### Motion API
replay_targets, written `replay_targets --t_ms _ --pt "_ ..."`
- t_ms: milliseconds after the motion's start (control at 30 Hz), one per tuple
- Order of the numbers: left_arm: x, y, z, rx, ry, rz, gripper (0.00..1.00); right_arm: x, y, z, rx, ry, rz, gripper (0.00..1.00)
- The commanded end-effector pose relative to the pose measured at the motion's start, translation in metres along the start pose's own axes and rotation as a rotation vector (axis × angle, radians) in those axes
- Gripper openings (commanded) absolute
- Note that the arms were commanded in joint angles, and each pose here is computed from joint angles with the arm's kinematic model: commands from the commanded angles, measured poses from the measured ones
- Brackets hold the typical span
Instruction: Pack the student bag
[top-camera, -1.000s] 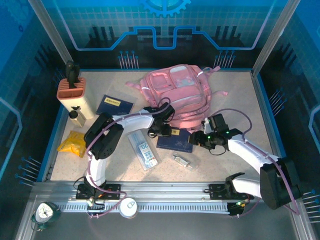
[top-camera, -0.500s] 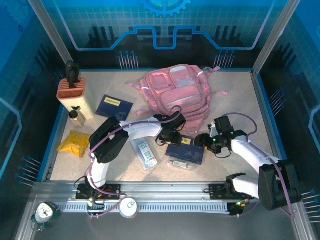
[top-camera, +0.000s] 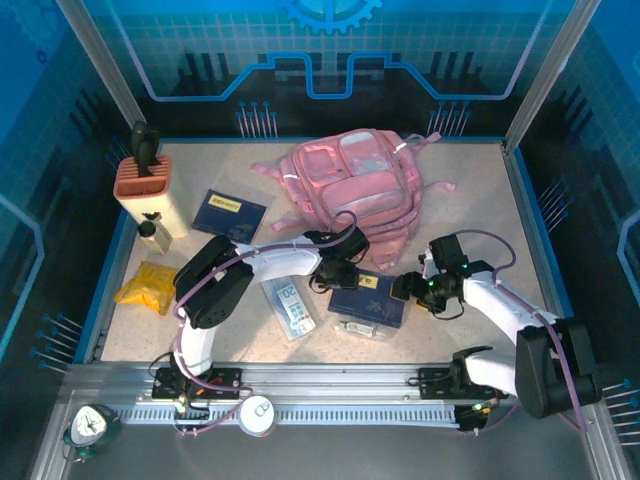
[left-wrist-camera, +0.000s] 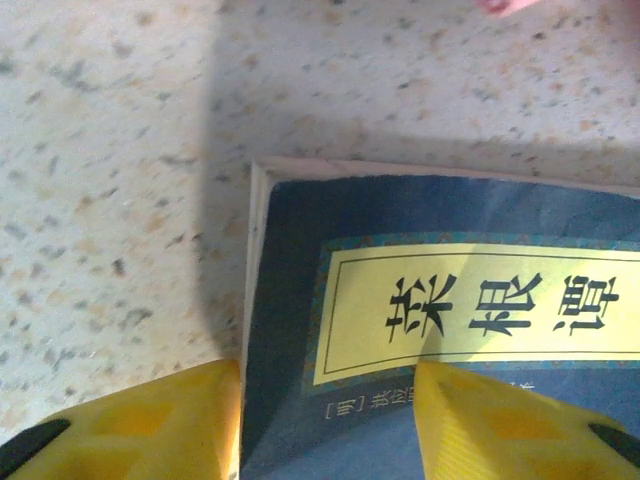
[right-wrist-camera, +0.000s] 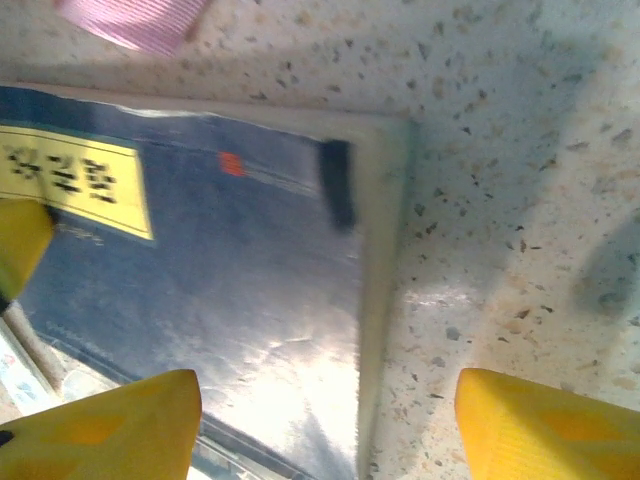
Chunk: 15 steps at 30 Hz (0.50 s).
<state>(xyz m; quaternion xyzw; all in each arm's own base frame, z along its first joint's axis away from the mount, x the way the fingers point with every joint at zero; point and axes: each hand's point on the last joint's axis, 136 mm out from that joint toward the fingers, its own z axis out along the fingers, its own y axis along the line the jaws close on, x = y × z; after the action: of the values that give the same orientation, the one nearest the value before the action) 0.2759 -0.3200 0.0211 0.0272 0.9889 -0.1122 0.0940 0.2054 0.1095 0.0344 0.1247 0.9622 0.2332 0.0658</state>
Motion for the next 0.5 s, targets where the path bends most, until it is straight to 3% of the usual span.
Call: replay_targets --t_ms 0,467 --pt "0.003 0.011 -0.005 -0.025 -0.012 -0.052 0.46 0.002 0.006 0.002 -0.038 0.013 -0.009 0.67" --pt "0.003 -0.002 0.002 0.036 0.007 -0.013 0.41 0.004 0.023 0.012 -0.088 0.049 -0.056 0.72"
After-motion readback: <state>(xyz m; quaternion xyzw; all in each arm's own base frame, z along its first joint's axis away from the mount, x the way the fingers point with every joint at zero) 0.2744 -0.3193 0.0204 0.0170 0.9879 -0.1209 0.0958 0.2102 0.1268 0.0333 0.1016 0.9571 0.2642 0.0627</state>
